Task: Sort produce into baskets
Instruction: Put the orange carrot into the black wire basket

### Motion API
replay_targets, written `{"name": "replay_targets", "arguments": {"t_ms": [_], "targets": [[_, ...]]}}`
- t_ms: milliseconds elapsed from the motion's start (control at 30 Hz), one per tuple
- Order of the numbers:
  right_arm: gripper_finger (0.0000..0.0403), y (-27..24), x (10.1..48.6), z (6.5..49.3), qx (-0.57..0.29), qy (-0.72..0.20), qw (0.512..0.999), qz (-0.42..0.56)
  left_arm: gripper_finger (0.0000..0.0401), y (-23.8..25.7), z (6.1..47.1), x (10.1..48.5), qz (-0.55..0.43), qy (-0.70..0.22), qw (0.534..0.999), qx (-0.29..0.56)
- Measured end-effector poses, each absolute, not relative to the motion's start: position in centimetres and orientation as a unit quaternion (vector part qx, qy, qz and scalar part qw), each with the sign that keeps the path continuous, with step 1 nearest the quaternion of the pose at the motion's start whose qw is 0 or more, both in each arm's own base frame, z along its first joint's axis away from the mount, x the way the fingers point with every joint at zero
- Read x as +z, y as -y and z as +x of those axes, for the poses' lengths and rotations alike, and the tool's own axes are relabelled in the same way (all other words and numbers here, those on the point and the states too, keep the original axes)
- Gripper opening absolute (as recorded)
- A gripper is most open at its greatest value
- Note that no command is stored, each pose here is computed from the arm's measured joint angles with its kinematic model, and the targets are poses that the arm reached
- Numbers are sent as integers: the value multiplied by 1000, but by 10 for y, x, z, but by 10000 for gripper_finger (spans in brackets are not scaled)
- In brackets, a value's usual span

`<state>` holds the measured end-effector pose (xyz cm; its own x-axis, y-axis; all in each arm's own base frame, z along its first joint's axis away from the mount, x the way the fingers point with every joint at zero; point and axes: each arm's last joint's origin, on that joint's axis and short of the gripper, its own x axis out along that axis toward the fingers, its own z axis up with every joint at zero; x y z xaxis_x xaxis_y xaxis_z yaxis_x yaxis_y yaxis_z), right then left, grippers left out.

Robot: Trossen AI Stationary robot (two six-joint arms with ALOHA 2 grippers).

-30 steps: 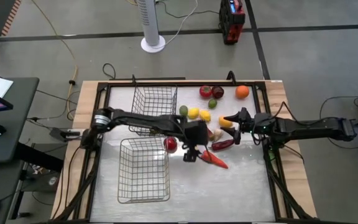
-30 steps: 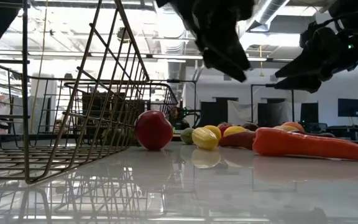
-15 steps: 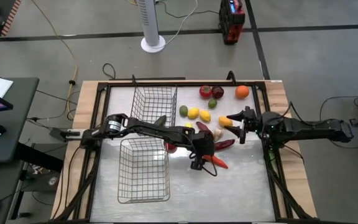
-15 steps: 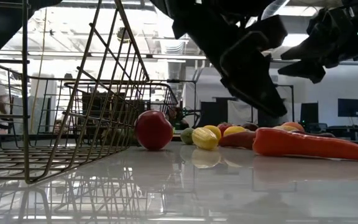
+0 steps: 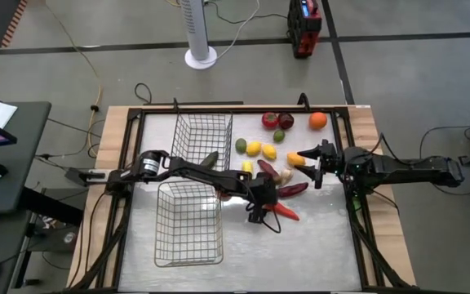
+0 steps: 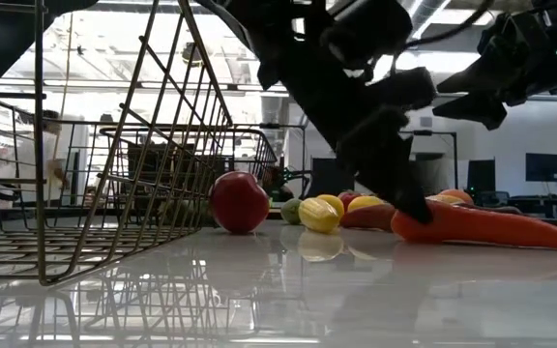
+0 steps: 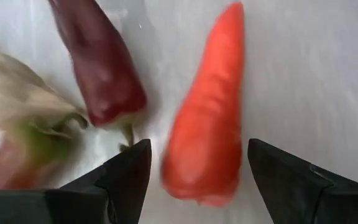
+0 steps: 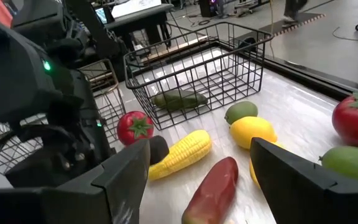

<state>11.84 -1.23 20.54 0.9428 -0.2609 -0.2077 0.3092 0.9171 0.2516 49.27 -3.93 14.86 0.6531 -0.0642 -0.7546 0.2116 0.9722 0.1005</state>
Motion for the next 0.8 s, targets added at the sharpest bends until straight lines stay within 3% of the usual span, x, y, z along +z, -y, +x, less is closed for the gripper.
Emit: {"name": "replay_targets", "arguments": {"t_ms": [500, 800], "targets": [[304, 12, 205, 118, -145, -86, 975, 142, 250, 39, 492, 147, 99, -417, 900, -75], [304, 12, 205, 118, -145, -86, 975, 142, 154, 37, 490, 143, 105, -435, 892, -70]]}}
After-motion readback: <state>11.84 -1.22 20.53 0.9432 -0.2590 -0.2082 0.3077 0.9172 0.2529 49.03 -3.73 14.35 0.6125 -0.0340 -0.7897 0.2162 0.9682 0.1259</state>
